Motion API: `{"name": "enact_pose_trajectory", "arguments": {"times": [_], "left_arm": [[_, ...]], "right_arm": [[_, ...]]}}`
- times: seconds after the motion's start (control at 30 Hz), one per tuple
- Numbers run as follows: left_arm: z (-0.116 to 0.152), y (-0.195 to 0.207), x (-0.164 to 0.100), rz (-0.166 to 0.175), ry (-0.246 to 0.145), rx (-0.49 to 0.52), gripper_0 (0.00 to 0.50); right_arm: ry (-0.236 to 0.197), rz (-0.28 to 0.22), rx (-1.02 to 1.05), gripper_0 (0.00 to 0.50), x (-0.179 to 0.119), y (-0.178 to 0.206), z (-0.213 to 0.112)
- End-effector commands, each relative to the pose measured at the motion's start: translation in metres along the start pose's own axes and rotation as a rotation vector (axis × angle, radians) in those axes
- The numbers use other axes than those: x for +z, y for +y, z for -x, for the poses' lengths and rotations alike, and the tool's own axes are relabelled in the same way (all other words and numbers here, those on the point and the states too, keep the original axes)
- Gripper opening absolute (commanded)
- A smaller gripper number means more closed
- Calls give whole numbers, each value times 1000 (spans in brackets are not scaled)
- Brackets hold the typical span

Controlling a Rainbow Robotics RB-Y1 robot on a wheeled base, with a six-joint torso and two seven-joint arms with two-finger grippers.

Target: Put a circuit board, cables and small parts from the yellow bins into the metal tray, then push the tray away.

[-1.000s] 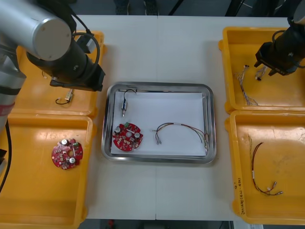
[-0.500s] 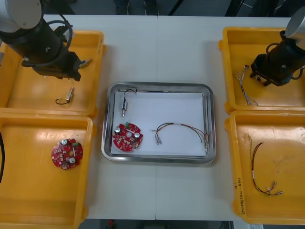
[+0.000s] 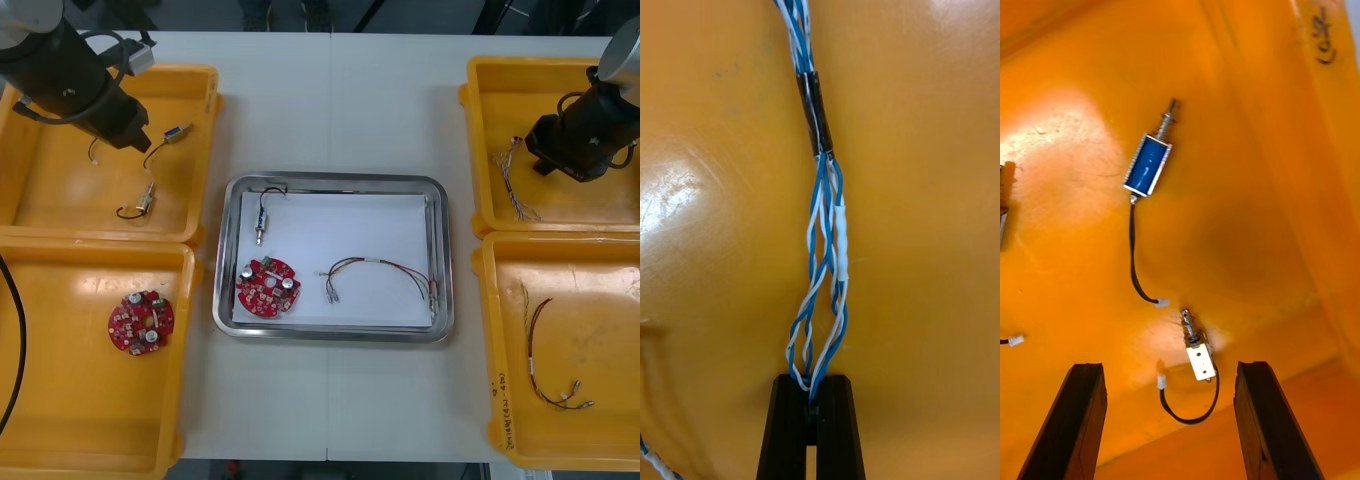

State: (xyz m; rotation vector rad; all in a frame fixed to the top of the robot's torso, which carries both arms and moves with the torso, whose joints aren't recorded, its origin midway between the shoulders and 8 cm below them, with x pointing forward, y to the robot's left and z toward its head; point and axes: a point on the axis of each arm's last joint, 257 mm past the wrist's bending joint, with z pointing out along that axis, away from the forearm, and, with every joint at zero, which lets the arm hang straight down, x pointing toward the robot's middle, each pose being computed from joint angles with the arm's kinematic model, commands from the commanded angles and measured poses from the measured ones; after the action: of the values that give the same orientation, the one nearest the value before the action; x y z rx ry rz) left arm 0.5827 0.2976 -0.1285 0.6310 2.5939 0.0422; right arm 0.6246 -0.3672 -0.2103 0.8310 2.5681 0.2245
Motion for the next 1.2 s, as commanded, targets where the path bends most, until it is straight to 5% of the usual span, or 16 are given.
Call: {"name": "enact_pose_trajectory", "arguments": {"times": [0.03,0.3,0.67,1.03,1.2], "left_arm": [[25,43,-33,67,-91,89,500],[33,66,-23,90,-146,175,500],[44,102,1,176,-241,270,500],[52,115,17,195,-326,232,500],[54,129,22,242,-360,222,500]], "right_arm": [[-9,4,3,0,3,3,0],[9,-26,-21,0,-22,1,8],[40,-87,-58,0,-71,-13,17],[41,-104,-83,0,-82,-36,9],[54,-90,-67,0,-78,-40,4]]}}
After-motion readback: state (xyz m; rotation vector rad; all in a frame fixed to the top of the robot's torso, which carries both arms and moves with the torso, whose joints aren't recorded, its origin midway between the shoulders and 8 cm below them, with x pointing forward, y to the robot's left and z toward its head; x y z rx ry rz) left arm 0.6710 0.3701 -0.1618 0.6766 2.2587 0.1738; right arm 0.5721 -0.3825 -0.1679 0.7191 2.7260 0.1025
